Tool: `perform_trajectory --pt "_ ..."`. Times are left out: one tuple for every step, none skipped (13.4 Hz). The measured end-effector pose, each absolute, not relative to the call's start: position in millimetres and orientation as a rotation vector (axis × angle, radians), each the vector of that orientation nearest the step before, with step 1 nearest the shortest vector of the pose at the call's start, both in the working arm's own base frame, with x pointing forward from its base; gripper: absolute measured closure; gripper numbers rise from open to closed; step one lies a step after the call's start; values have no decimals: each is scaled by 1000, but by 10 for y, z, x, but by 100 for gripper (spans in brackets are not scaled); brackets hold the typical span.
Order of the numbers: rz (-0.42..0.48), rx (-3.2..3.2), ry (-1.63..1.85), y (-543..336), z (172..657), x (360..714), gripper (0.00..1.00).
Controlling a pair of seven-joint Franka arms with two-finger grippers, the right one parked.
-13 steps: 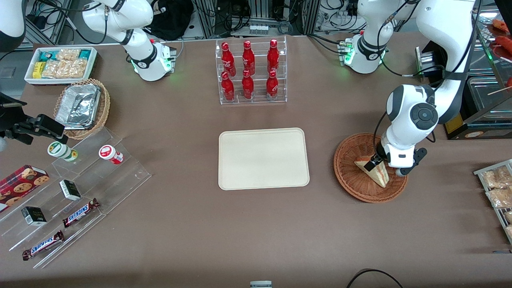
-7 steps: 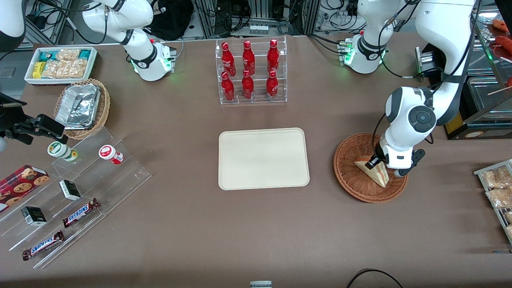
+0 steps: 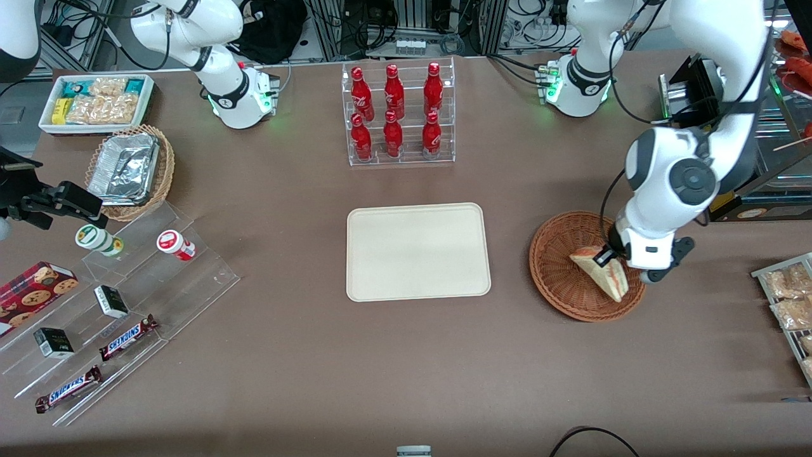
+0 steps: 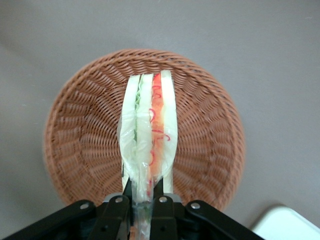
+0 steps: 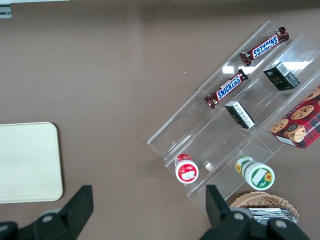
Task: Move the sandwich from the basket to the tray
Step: 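Lower the left gripper and grasp the wrapped sandwich, then lift the sandwich and carry it over the cream tray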
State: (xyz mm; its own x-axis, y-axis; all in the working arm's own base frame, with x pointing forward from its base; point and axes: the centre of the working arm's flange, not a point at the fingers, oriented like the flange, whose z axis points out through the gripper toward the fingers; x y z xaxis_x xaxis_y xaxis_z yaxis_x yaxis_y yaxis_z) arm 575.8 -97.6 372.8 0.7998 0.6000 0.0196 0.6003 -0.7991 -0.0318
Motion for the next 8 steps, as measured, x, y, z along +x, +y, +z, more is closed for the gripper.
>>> perform_trajectory --pt "-5 -2950 -947 -1127 4030 5812 85" --pt "5 -2957 -903 -1315 4288 5840 85" --pt "12 -2968 -851 -1540 4484 5841 85" --pt "9 -2986 -791 -1803 4606 5827 88" --pt "0 -3006 -735 -2086 4652 5805 88" --pt "-4 -3023 -683 -2404 4629 5771 88" --pt "3 -3033 -634 -2713 4558 5726 88" --pt "16 -3041 -583 -3018 4448 5677 88"
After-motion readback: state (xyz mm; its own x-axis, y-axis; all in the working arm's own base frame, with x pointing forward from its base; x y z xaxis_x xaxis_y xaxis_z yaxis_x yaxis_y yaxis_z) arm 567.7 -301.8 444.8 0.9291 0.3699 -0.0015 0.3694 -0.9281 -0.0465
